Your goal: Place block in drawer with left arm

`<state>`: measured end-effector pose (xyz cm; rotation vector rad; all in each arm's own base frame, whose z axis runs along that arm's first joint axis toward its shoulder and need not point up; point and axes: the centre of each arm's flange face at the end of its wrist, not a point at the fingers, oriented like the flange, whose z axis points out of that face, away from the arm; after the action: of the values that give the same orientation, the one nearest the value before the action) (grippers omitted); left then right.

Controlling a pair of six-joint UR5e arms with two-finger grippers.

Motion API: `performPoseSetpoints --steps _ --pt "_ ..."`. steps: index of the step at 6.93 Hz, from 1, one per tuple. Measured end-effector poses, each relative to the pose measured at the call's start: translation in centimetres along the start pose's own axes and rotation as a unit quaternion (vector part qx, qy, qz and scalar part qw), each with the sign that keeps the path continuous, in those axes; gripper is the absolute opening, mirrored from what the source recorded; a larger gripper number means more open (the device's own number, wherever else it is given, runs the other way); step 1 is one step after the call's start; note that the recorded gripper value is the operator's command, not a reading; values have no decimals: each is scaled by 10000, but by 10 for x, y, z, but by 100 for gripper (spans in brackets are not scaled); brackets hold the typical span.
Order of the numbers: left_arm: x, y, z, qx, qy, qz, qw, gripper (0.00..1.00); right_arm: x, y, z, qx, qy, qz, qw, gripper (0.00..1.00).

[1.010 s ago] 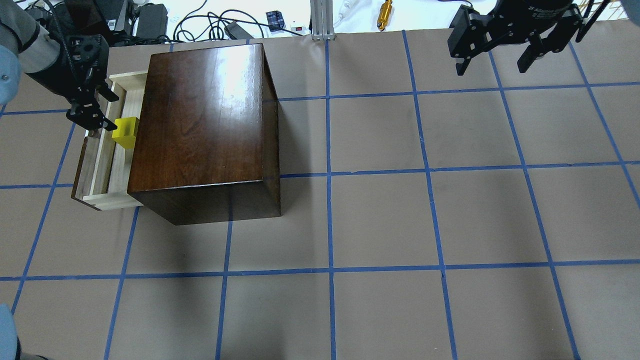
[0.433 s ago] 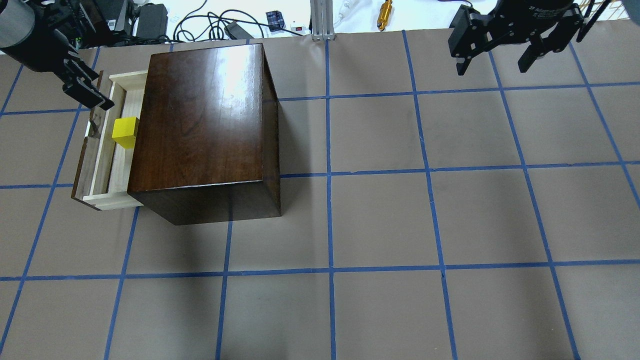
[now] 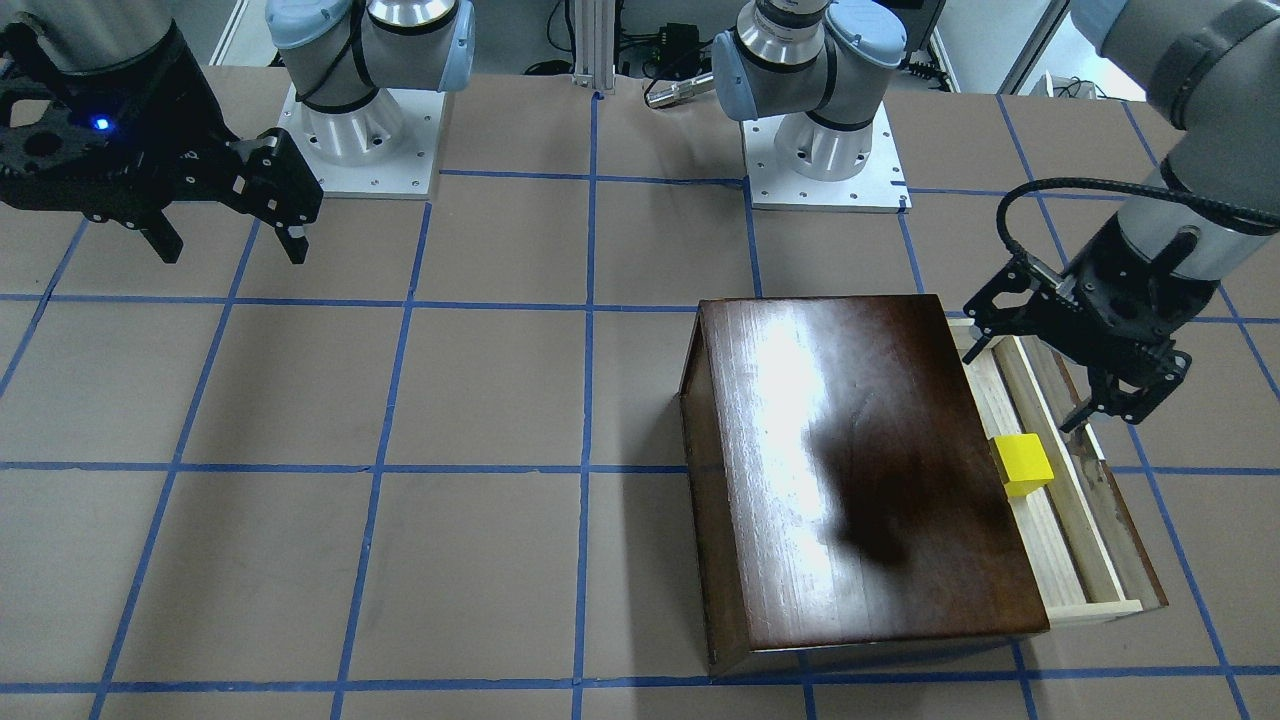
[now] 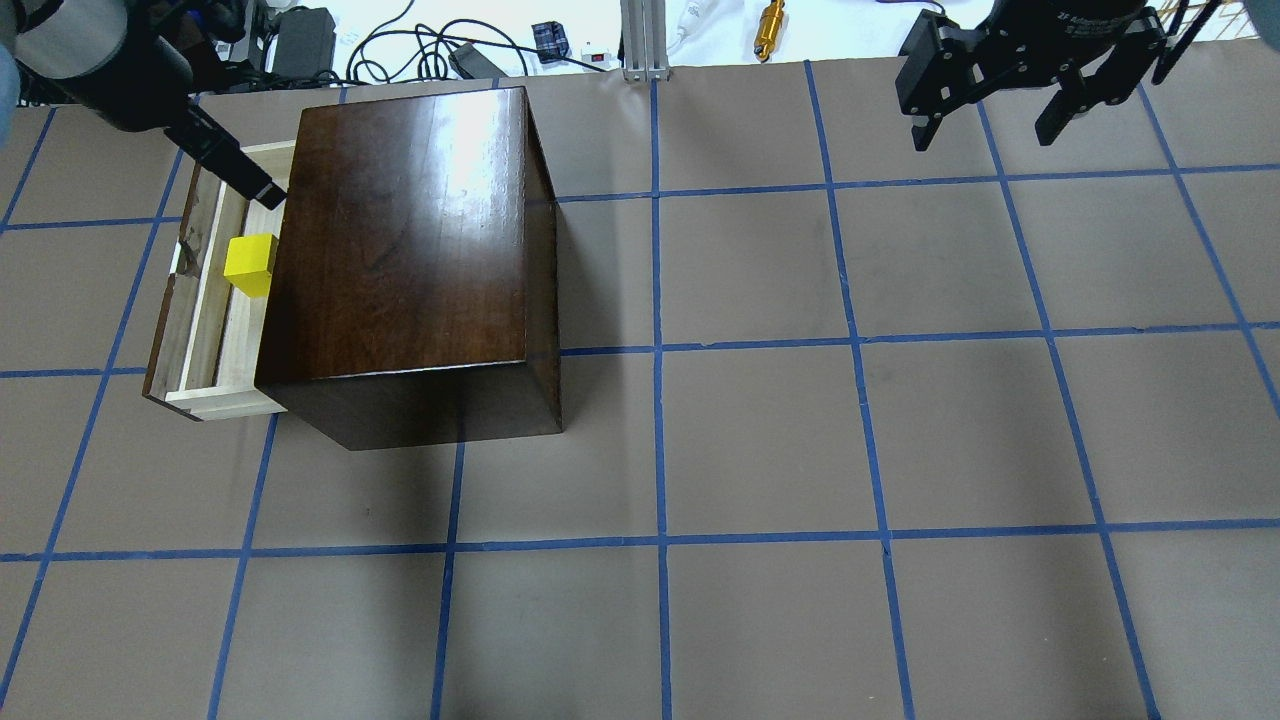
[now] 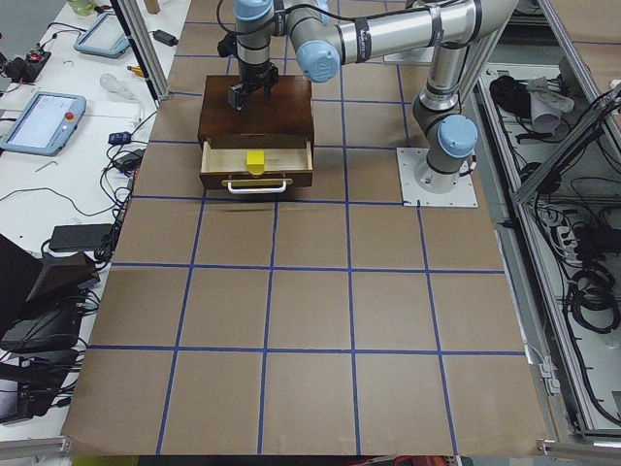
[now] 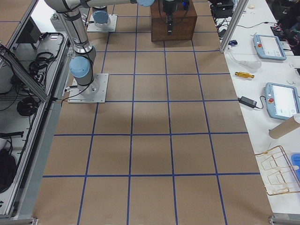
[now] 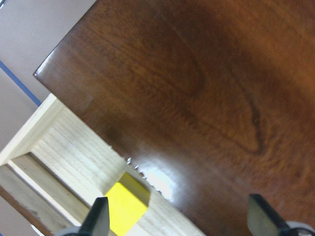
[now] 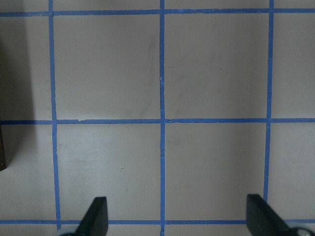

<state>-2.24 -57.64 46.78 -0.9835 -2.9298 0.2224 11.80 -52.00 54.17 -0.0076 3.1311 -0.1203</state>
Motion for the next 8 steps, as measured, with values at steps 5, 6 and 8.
performPoseSetpoints --steps 5,6,8 --pt "84 -41 -1 -297 -570 -2346 9700 100 0 0 0 1 2 0 10000 100" --pt "94 -43 -7 -177 -507 -2836 9574 100 0 0 0 1 5 1 10000 100" --pt "105 -41 -17 -112 -447 -3491 9360 100 0 0 0 -1 7 3 10000 100"
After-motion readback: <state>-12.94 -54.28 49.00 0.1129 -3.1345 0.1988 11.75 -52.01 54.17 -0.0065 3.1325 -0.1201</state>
